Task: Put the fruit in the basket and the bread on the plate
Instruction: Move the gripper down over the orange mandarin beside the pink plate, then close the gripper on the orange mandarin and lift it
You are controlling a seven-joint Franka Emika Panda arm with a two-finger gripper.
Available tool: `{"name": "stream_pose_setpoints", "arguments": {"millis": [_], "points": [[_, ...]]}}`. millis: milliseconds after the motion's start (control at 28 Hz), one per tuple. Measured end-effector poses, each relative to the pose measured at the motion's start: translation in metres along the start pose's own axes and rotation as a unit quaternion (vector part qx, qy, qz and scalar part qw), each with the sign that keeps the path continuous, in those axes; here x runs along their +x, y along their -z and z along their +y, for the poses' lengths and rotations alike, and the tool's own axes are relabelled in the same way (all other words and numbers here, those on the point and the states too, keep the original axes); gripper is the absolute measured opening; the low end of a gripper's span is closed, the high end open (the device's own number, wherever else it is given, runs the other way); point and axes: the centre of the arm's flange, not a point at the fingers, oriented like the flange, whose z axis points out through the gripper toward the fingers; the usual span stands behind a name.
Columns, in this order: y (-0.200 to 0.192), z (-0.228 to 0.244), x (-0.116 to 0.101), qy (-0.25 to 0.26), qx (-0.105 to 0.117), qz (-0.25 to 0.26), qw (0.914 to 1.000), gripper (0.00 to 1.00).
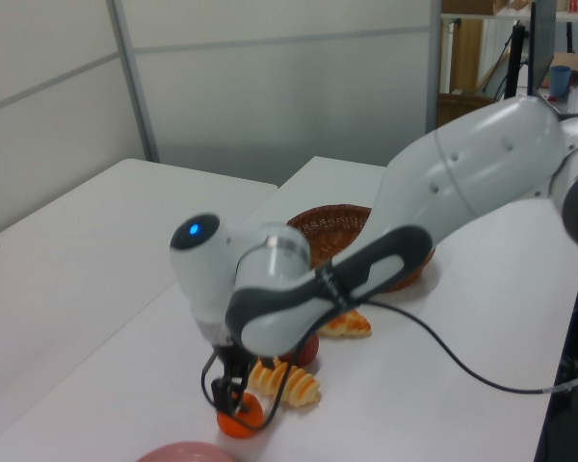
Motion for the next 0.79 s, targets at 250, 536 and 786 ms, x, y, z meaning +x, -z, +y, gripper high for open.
{"name": "stream_pose_setpoints", "arguments": {"millis": [250,536,786], "points": [[-0.006,-0.005,0.003,0.001,-0.001,0.005,1.0000,1.00],[0.004,-0.003,0.005,-0.001,0.001,0.013,0.9999,1.00],[0.012,-0.002,0.005,-0.002,0.003,0.019,0.9998,1.00]]}}
